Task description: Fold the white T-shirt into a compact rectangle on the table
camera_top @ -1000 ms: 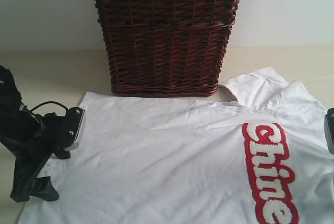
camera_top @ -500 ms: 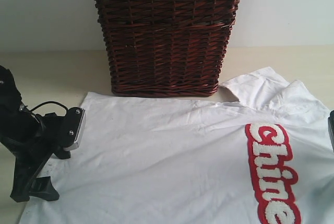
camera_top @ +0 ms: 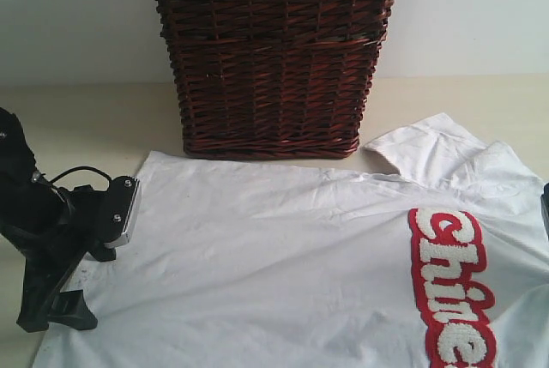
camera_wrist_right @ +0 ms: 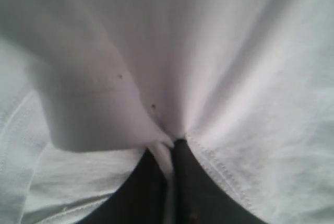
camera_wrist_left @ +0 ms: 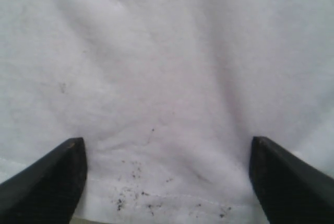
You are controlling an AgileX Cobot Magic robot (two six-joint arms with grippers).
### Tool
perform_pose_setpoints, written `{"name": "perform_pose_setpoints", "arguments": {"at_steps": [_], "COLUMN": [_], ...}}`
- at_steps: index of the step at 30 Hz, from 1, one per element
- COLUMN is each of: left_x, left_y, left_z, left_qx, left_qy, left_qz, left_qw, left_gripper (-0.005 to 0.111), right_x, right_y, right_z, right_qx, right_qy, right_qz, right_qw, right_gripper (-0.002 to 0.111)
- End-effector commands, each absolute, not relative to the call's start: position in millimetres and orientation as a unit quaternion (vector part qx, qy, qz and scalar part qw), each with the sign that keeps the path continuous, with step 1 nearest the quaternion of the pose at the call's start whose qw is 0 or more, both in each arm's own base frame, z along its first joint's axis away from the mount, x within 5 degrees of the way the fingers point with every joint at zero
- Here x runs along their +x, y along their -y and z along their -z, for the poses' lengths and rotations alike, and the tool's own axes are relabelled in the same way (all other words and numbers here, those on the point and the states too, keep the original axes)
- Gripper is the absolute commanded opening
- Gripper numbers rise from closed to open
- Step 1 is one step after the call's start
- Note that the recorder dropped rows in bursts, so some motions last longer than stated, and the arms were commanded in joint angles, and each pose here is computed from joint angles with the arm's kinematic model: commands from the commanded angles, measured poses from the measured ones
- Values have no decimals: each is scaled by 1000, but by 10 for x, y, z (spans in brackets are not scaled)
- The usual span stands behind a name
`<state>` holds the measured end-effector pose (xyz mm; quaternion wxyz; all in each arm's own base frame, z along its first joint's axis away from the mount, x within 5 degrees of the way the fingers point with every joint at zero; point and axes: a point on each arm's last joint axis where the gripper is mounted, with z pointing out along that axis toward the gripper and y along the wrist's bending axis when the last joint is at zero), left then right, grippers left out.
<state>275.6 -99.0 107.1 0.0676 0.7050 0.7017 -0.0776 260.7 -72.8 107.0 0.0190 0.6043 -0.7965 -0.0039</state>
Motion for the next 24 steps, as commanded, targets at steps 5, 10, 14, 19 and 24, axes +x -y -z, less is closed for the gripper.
{"name": "perform_pose_setpoints", "arguments": {"at_steps": [5,10,14,19,24], "left_x": [2744,2744,2744,2744,2744], "left_y": [990,990,990,990,990], "left_z": [-906,-906,-906,-906,-906], "left_qx": [700,700,700,700,700], "left_qy": [-707,-707,-707,-707,-707], "left_qz": [71,71,71,71,71], "left_qw": [65,65,65,65,65], "left_gripper": [82,82,82,82,82], "right_x": [2440,2429,2429,2450,2452], "right_y": [717,715,715,720,720], "right_z": [-925,-927,-927,-923,-922], "right_qx": [614,613,613,614,614], "right_qy": [783,783,783,784,784], "right_qz": [64,68,68,59,58], "right_qw": [77,81,81,73,73], "right_gripper": [0,0,0,0,0]}}
